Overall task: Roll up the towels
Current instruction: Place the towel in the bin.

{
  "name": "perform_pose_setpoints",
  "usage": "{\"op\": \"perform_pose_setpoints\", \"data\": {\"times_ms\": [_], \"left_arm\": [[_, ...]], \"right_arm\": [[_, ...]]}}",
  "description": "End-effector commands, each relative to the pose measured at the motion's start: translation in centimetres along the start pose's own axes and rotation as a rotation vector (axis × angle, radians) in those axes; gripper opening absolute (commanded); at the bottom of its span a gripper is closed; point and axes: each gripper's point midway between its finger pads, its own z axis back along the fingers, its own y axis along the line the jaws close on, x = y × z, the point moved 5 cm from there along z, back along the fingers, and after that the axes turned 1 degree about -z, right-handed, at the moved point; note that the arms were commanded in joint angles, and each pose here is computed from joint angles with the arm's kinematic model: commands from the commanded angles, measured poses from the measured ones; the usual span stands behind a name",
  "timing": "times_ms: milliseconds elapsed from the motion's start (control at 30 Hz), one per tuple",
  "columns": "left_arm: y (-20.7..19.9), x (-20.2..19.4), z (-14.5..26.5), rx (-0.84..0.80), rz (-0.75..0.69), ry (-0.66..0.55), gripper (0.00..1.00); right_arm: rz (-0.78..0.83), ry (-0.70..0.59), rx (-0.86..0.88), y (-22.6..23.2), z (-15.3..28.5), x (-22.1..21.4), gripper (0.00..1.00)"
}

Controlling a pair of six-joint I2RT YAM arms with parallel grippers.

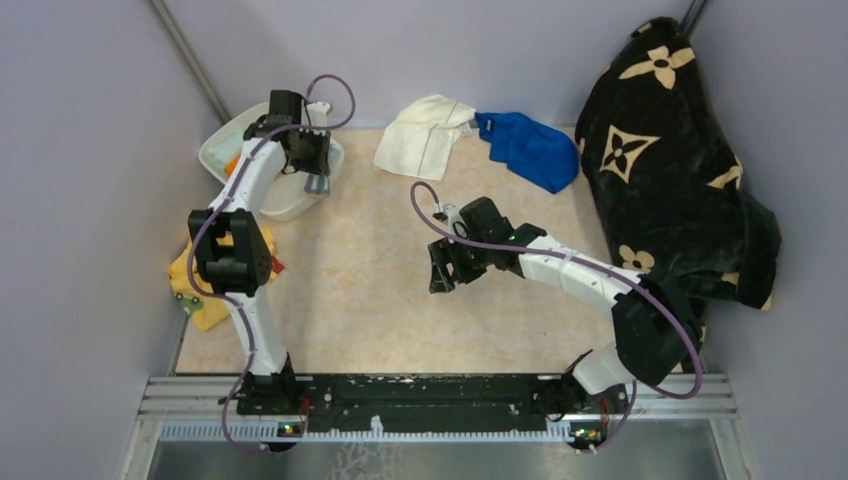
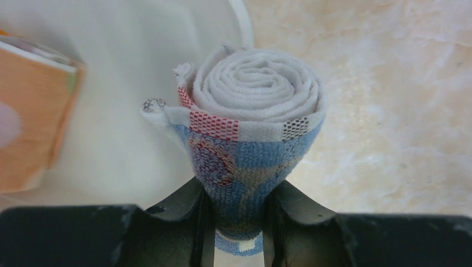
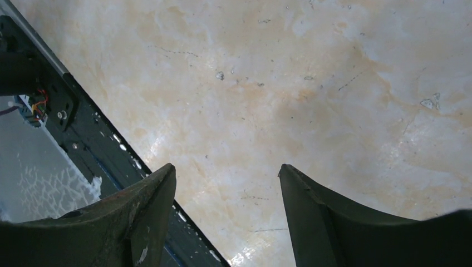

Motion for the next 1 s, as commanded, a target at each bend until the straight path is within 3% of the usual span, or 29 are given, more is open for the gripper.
{"op": "perform_pose_setpoints", "data": {"times_ms": [0, 233, 467, 667, 967], "left_arm": [[3.2, 1.0, 1.4, 0.024, -0.197, 0.056, 0.00], [6.7, 0.8, 0.4, -0.027, -0.309, 0.081, 0.00], [10.2, -1.4, -0.8, -0.059, -0.275, 0.110, 0.00], [10.5, -2.9, -2.0, -0.131, -0.238, 0.127, 0.00], [13.2, -5.7, -5.6, -0.093, -0.222, 0.198, 0.00]], "right_arm": [[0.023, 0.006, -0.003, -0.2, 0.2, -0.1, 0.68], [0.007, 0.040, -0.048, -0.7, 0.2, -0.1, 0.68], [-0.013, 0.043, -0.055, -0.8, -0.4, 0.6, 0.68], [-0.013, 0.056, -0.050, -0.8, -1.2, 1.4, 0.67], [-0.012, 0.086, -0.060, -1.2, -2.0, 1.6, 0.67]]}}
